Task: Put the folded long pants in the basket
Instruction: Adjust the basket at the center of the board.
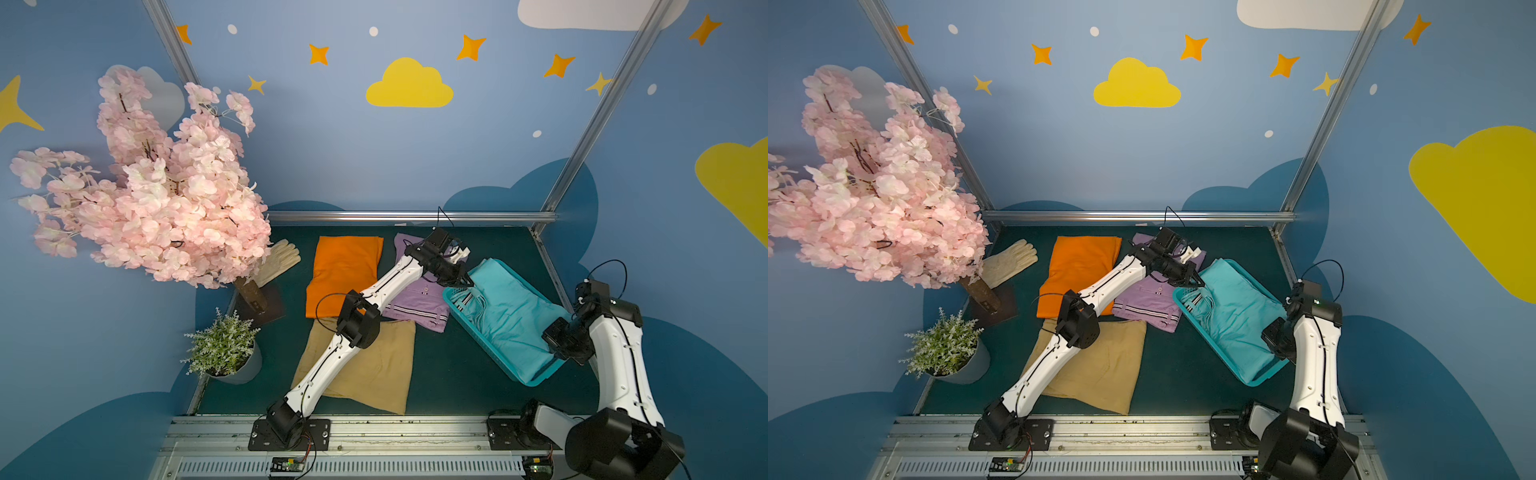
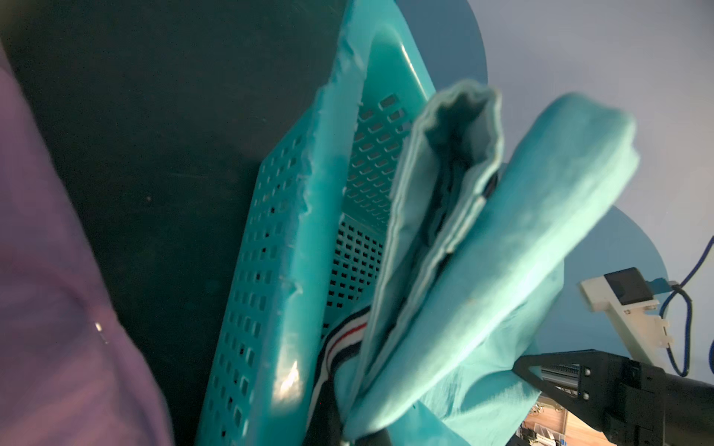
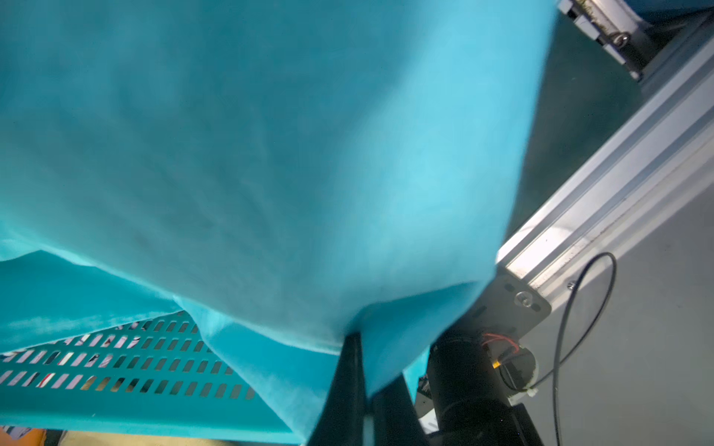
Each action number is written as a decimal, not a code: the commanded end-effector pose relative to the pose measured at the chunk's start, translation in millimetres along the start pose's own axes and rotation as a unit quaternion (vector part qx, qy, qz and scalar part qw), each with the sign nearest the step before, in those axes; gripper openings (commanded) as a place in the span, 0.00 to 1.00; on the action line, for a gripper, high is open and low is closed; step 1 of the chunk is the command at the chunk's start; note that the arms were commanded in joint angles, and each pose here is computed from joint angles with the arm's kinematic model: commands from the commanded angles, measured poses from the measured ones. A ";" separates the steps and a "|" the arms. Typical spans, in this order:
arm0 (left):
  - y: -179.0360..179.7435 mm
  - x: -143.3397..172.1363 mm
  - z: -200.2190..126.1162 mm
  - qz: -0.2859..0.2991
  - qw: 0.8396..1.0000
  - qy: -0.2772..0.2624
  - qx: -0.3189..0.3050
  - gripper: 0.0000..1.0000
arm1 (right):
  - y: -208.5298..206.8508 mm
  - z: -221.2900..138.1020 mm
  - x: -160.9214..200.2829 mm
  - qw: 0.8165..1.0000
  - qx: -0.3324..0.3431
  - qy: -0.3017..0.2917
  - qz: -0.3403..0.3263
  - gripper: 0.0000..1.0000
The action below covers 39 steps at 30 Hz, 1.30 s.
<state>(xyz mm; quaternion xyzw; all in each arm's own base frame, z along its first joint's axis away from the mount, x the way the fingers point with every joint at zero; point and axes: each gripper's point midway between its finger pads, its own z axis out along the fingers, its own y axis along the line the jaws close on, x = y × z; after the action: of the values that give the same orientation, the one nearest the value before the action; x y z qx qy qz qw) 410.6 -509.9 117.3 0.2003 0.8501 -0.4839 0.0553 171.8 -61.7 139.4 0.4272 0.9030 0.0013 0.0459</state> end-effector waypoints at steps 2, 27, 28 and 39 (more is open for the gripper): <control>12.0 -1.6 -9.0 -0.017 1.000 -0.003 -0.024 0.02 | 3.0 13.0 -6.2 1.000 0.010 0.022 0.002 0.00; -13.2 198.9 -84.6 -0.093 0.982 0.072 -0.151 0.03 | 91.6 35.6 -40.8 0.980 -0.072 0.131 -0.134 0.00; -16.3 189.2 -90.6 -0.095 0.983 0.063 -0.146 0.02 | 91.6 30.5 -37.6 0.980 -0.071 0.119 -0.143 0.00; -15.6 150.9 -96.4 -0.113 0.981 0.068 -0.142 0.02 | 51.3 -25.4 -7.5 0.988 -0.062 0.017 -0.141 0.00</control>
<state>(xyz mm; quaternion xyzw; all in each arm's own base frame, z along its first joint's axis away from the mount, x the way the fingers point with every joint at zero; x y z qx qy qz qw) 277.5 -391.6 148.6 0.1215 0.9259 -0.3577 -0.0039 234.4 -28.3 166.6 0.2798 0.9538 0.0870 0.0658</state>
